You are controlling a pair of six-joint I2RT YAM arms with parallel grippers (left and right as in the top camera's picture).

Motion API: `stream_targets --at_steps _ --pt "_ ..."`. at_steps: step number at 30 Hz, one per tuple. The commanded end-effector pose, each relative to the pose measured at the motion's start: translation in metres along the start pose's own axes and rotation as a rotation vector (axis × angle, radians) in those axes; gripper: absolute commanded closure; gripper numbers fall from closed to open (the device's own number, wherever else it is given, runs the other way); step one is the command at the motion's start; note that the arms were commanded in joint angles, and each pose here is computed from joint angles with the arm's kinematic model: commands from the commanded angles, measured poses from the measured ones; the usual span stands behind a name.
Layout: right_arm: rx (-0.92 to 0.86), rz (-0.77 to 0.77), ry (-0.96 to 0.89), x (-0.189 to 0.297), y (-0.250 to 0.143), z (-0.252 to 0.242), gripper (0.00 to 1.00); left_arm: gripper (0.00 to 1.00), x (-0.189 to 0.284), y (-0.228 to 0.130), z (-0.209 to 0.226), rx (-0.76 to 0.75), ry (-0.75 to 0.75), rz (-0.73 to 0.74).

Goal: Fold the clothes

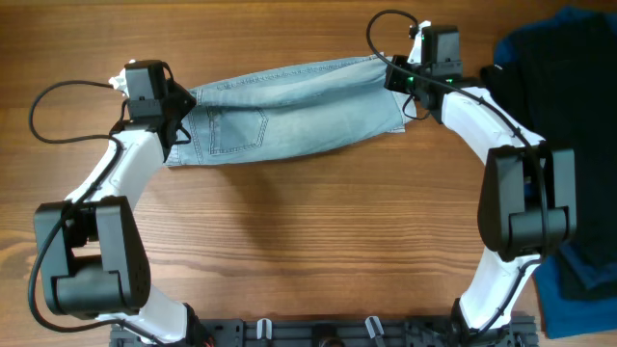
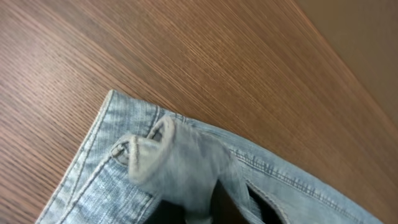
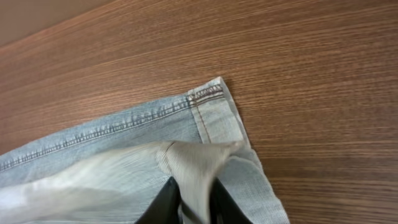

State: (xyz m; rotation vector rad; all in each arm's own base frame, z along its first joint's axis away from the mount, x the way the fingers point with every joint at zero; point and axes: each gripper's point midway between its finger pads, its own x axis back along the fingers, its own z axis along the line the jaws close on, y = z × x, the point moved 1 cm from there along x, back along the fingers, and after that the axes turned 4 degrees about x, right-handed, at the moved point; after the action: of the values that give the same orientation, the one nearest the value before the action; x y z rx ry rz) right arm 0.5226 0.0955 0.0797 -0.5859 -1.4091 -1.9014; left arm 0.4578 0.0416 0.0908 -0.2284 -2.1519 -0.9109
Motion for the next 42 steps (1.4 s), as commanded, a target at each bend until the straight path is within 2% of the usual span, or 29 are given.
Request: stream_targets --at_steps 1,7,11,12,13,14,15,16,18,20,23,24,26,27,29,30,31,32,37,42 --pt "0.008 -0.016 -0.019 -0.004 0.005 -0.001 0.83 0.84 -0.001 0.013 0.002 -0.002 0.024 -0.049" --pt "0.011 -0.03 -0.017 -0.028 -0.002 -0.007 0.82 0.86 -0.017 0.006 0.008 -0.003 0.038 -0.037" --pt "0.025 -0.1 0.002 -0.041 0.007 -0.007 0.75 0.82 -0.031 0.008 0.013 0.002 0.047 -0.064" --pt "0.028 -0.127 0.011 -0.043 0.012 -0.006 0.71 0.82 -0.033 0.011 0.013 0.007 0.042 -0.079" --pt "0.033 -0.148 0.016 -0.045 0.016 -0.005 0.59 0.78 -0.035 0.017 0.013 0.014 0.031 -0.097" --pt "0.037 -0.175 0.024 -0.044 0.022 -0.003 0.46 0.69 -0.035 0.022 0.011 0.021 0.017 -0.114" --pt "0.041 -0.202 0.031 -0.043 0.028 -0.001 0.4 0.53 -0.034 0.027 0.009 0.023 0.002 -0.128" --pt "0.046 -0.225 0.038 -0.042 0.033 0.0 0.35 0.46 -0.033 0.033 0.003 -0.016 -0.034 -0.14" --pt "0.058 -0.279 0.075 -0.037 0.046 0.008 0.22 0.23 -0.025 0.042 -0.016 -0.106 -0.131 -0.148" --pt "0.074 -0.312 0.125 -0.031 0.055 0.019 0.12 0.16 -0.012 0.05 -0.033 -0.147 -0.201 -0.149" --pt "0.155 -0.335 0.197 -0.012 0.067 0.038 0.09 0.12 0.021 0.065 -0.055 -0.154 -0.282 -0.179" --pt "0.178 -0.332 0.218 -0.003 0.07 0.044 0.1 0.18 0.034 0.069 -0.062 -0.157 -0.307 -0.184" --pt "0.219 -0.309 0.245 0.012 0.071 0.054 0.16 0.37 0.051 0.068 -0.067 -0.163 -0.335 -0.167" --pt "0.235 -0.289 0.251 0.019 0.069 0.057 0.23 0.51 0.058 0.065 -0.069 -0.166 -0.347 -0.147" --pt "0.277 -0.241 0.243 0.031 0.062 0.06 0.59 0.96 0.067 0.053 -0.071 -0.174 -0.366 -0.084" --pt "0.296 -0.215 0.241 0.033 0.056 0.062 0.69 0.96 0.067 0.048 -0.071 -0.176 -0.369 -0.063" --pt "0.308 -0.187 0.241 0.033 0.049 0.063 0.89 0.96 0.066 0.039 -0.071 -0.18 -0.367 -0.026" --pt "0.318 -0.157 0.246 0.032 0.042 0.064 0.96 0.96 0.062 0.031 -0.068 -0.183 -0.352 0.002" --pt "0.408 -0.01 0.262 0.012 -0.004 0.073 0.96 0.96 0.033 -0.012 -0.065 -0.212 -0.309 0.122" --pt "0.449 0.054 0.279 -0.009 -0.034 0.084 0.96 0.96 0.003 -0.045 -0.068 -0.241 -0.301 0.183"
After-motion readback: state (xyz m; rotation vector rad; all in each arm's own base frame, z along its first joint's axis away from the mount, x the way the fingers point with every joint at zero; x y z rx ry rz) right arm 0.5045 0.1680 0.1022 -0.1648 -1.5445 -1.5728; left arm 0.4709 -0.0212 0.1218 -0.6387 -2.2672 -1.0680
